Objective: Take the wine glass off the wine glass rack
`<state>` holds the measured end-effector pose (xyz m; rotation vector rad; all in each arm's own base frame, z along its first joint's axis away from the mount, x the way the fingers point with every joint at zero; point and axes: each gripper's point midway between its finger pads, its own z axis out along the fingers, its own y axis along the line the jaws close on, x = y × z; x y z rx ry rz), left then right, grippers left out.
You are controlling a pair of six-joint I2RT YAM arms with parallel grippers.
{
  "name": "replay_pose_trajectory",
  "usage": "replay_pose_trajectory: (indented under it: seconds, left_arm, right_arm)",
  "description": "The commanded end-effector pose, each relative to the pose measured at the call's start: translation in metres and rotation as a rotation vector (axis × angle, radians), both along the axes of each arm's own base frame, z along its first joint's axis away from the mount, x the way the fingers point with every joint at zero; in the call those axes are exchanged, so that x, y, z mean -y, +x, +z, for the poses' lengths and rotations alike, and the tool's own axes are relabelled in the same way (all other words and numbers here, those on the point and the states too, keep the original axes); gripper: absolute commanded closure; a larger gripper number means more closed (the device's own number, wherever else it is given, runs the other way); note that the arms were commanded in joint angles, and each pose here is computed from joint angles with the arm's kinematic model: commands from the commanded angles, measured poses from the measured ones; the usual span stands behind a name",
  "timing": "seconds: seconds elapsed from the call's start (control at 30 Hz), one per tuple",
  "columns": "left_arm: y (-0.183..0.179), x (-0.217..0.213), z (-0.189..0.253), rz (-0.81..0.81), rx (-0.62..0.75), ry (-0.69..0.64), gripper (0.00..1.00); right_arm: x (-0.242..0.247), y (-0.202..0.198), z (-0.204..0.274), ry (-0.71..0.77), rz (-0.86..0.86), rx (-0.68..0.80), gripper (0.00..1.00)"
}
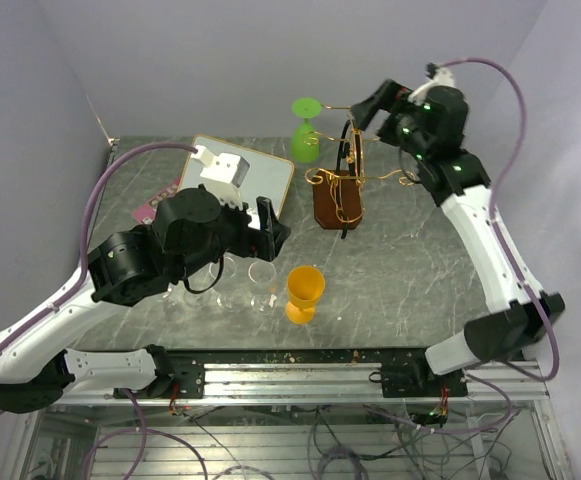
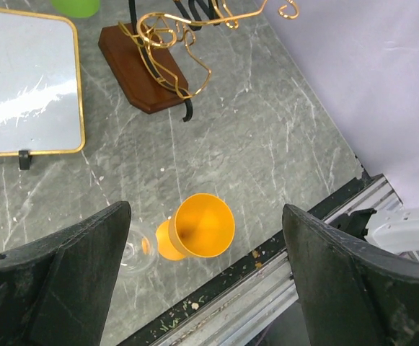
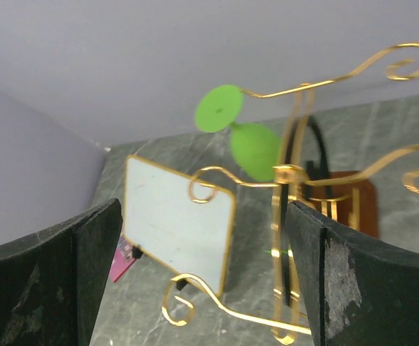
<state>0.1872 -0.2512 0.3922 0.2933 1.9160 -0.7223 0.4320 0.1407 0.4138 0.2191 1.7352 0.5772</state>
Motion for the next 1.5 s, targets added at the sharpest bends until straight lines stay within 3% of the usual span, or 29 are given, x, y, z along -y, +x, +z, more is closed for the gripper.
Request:
replay_pose_trajectory:
  seconds: [0.0, 0.3, 0.5, 0.7, 0.93, 1.47]
  left_arm:
    - [0.001, -0.008, 0.000, 0.038, 0.003, -0.031, 0.04]
    - [-0.005, -0.019, -0.005, 0.045, -0.011, -0.041, 0.04]
    - [-0.009, -0.026, -0.008, 0.047, -0.018, -0.045, 0.04]
    - [-0.012, -0.035, -0.009, 0.060, -0.017, -0.045, 0.04]
    - [-0.013, -0.038, -0.010, 0.064, -0.016, -0.047, 0.04]
    - [-0.014, -0.041, -0.011, 0.071, -0.020, -0.049, 0.04]
  right_arm:
    - [-0.050, 0.018, 0.003, -0.024, 0.062, 0.003, 0.06]
    - [-0.108, 0.068, -0.035, -0.126, -0.024, -0.075, 0.18]
    - [-0.115, 0.102, -0.060, -0.181, -0.093, -0.088, 0.24]
    - [-0.116, 0.128, -0.084, -0.278, -0.123, -0.073, 0.41]
    - [-0.109, 0.147, -0.088, -0.344, -0.171, -0.038, 0.41]
    - [-0.104, 0.184, -0.100, -0.269, -0.153, -0.011, 0.44]
